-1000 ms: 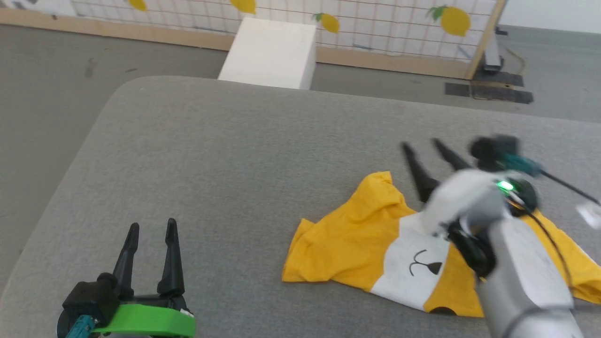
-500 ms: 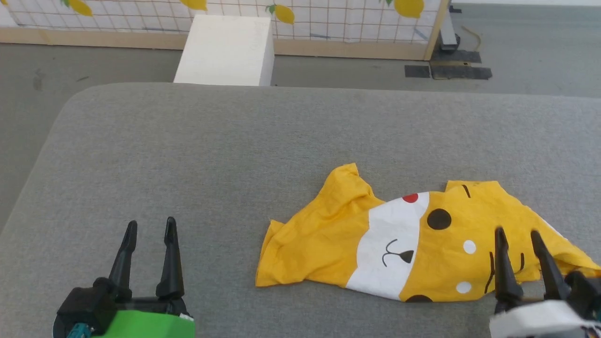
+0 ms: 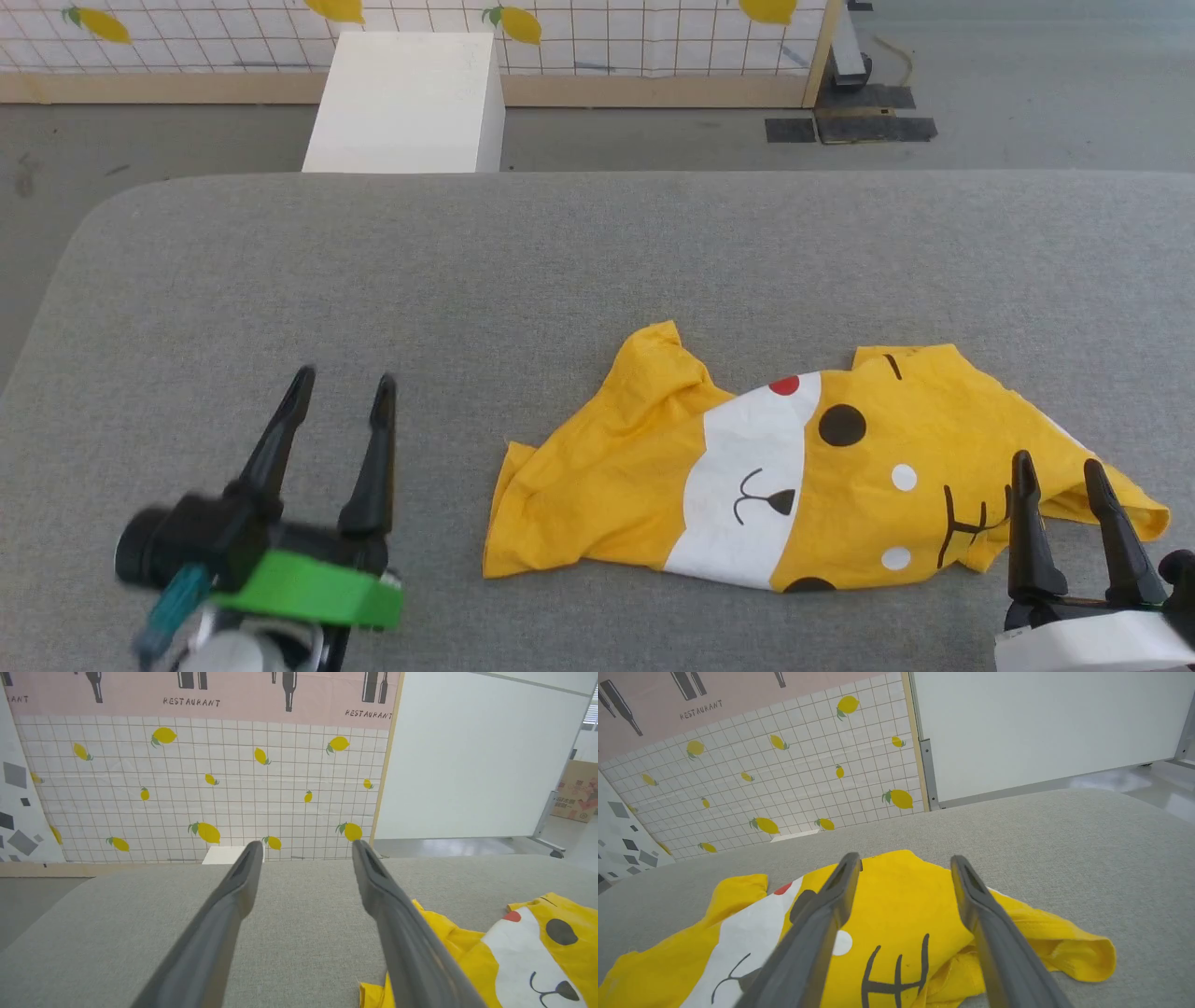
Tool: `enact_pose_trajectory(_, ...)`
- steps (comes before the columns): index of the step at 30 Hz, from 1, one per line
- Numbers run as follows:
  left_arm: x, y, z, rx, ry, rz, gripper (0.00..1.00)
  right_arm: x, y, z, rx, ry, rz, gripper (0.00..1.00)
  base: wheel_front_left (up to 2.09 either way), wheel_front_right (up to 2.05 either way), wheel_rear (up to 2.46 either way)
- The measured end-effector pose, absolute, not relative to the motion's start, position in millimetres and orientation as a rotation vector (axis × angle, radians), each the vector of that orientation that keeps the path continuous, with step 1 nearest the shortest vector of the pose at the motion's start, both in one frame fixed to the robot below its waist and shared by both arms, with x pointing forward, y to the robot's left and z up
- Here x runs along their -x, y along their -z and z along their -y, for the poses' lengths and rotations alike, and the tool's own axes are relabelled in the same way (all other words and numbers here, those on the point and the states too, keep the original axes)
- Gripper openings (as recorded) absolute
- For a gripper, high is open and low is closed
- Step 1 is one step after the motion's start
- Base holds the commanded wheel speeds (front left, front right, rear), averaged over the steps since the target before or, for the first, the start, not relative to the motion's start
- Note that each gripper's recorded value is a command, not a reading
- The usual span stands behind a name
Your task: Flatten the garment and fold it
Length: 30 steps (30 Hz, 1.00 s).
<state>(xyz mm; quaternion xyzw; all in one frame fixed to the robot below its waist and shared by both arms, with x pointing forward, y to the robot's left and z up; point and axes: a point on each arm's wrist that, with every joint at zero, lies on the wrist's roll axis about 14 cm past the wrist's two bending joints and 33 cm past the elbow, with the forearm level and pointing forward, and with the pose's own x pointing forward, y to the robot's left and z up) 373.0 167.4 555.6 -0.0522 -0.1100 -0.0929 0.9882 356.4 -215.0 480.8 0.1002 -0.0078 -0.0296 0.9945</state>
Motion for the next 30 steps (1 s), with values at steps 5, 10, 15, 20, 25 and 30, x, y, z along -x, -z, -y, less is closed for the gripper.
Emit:
enact_pose_trajectory(5,-403.1,-549.9,-130.7,0.007,0.369,0.105,1.0,-356.9,-475.8,216.8,-0.201,0.067,0.001,1.0,0.0,0.0,0.0)
enact_pose_trajectory(10,-414.3,-511.5,-81.2,-0.022,0.566,-0.142,1.0,-360.3,-467.5,216.3,-0.202,0.069,-0.025,1.0,0.0,0.0,0.0)
enact_pose_trajectory(15,-403.4,-455.2,-52.6,-0.061,0.704,-0.43,1.0,-368.1,-460.2,212.3,-0.207,0.061,-0.044,1.0,0.0,0.0,0.0)
enact_pose_trajectory(20,-382.0,-413.1,-35.6,-0.079,0.808,-0.647,1.0,-367.1,-451.6,218.0,-0.204,0.082,-0.07,1.0,0.0,0.0,0.0)
enact_pose_trajectory(25,-384.0,-389.4,-34.1,-0.147,0.833,-0.691,1.0,-366.1,-446.6,223.0,-0.206,0.101,-0.084,1.0,0.0,0.0,0.0)
enact_pose_trajectory(30,-389.9,-378.0,-30.6,-0.188,0.853,-0.665,0.0,-364.9,-449.0,228.2,-0.211,0.119,-0.075,1.0,0.0,0.0,0.0)
